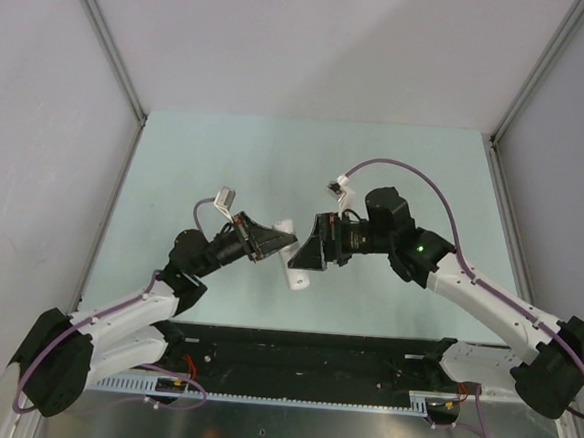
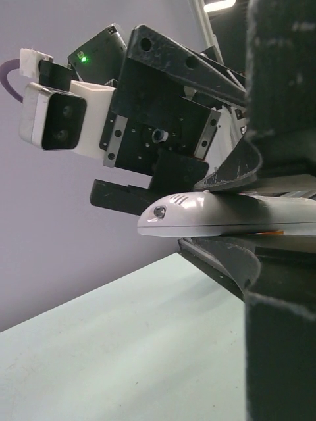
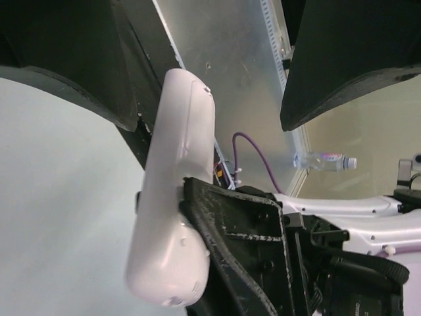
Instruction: Load the batteries into the remote control
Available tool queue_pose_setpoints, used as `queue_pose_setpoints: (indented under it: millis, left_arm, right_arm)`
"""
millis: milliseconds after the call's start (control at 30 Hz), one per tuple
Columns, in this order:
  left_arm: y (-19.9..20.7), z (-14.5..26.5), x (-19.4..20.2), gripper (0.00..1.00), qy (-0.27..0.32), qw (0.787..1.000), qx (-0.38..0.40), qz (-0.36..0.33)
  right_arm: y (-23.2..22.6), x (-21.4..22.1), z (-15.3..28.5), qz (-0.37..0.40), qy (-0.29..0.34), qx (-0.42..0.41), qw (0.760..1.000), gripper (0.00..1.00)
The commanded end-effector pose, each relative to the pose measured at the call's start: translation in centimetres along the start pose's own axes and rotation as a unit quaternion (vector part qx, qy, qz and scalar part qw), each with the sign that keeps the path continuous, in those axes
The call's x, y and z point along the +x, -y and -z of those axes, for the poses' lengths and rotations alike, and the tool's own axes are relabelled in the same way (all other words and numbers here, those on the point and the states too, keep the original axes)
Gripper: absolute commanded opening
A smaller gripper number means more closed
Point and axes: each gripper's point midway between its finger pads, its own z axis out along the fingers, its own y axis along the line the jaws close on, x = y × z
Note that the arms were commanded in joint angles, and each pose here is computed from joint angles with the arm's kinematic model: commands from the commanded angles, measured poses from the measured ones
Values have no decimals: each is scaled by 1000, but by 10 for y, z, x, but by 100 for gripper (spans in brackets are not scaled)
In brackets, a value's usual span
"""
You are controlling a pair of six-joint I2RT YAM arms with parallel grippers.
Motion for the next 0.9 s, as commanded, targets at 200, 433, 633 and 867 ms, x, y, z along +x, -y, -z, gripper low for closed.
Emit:
queue_pose_setpoints:
  millis: [200, 433, 633, 867]
  left_arm:
    - [51, 3, -11, 0, 9, 997, 74, -25]
    - [59, 5, -14, 0, 18, 996, 83, -26]
    - [61, 6, -15, 0, 19, 996, 86, -27]
    - [63, 7, -15, 0, 20, 995, 89, -30]
  right_arm:
    - [-7, 8, -19, 5, -6, -40, 999, 64]
    - [-5, 14, -21, -1, -13, -51, 999, 41]
    - [-1, 20, -23, -14, -17, -53, 998, 4]
    - [4, 26, -25, -24, -21, -48, 998, 0]
